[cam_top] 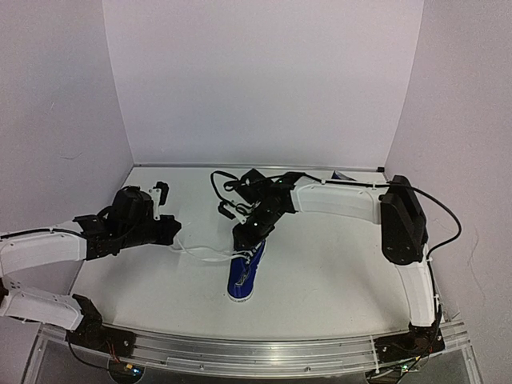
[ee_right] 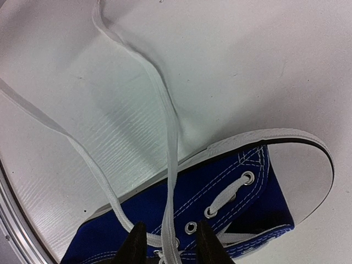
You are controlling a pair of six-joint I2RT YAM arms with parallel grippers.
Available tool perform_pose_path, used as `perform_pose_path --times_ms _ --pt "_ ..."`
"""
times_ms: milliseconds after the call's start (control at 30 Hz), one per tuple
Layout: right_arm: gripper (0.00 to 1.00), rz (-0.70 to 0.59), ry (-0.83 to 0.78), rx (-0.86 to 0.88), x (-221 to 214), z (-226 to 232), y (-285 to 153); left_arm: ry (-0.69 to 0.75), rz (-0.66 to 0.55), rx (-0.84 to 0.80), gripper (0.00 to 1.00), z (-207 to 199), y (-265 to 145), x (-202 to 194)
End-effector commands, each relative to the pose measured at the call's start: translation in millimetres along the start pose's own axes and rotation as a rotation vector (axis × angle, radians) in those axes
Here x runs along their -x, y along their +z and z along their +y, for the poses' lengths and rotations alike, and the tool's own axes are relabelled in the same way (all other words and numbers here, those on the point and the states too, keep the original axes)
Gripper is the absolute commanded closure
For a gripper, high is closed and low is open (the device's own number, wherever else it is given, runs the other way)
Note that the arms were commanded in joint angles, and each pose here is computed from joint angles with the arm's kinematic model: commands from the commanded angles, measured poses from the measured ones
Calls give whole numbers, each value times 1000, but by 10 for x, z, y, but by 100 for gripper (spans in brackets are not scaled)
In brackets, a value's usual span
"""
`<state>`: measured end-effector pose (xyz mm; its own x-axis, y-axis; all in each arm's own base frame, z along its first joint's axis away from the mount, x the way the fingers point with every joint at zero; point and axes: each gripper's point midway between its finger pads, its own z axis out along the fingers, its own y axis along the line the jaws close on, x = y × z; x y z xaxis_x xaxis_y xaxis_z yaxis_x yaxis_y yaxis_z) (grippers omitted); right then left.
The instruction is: Tie the shoes
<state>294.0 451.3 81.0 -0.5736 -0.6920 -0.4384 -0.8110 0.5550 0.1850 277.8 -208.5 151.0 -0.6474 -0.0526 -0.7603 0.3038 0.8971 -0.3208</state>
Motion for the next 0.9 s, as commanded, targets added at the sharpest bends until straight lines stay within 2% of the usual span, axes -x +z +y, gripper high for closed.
perform_pose_path --times_ms 0,267,333,500,567,700,867 --pt "71 51 -50 -11 -132 30 88 -22 -69 -28 100 -129 -17 301" --pt "74 85 -65 -29 -228 18 189 -23 -57 -32 100 -159 52 327" --pt "78 85 -65 -37 -225 4 193 -26 -58 -34 100 -161 56 331" --pt "96 60 -63 -52 -152 -2 102 -37 -47 -38 100 -143 91 301" --pt "99 40 -67 -54 -107 13 20 -51 -43 -46 100 -130 121 292" --pt "100 -34 -63 -51 28 51 -172 -91 -35 -92 100 -118 238 285" --pt "100 -88 -61 -21 102 113 -272 -144 -36 -250 100 -257 390 349"
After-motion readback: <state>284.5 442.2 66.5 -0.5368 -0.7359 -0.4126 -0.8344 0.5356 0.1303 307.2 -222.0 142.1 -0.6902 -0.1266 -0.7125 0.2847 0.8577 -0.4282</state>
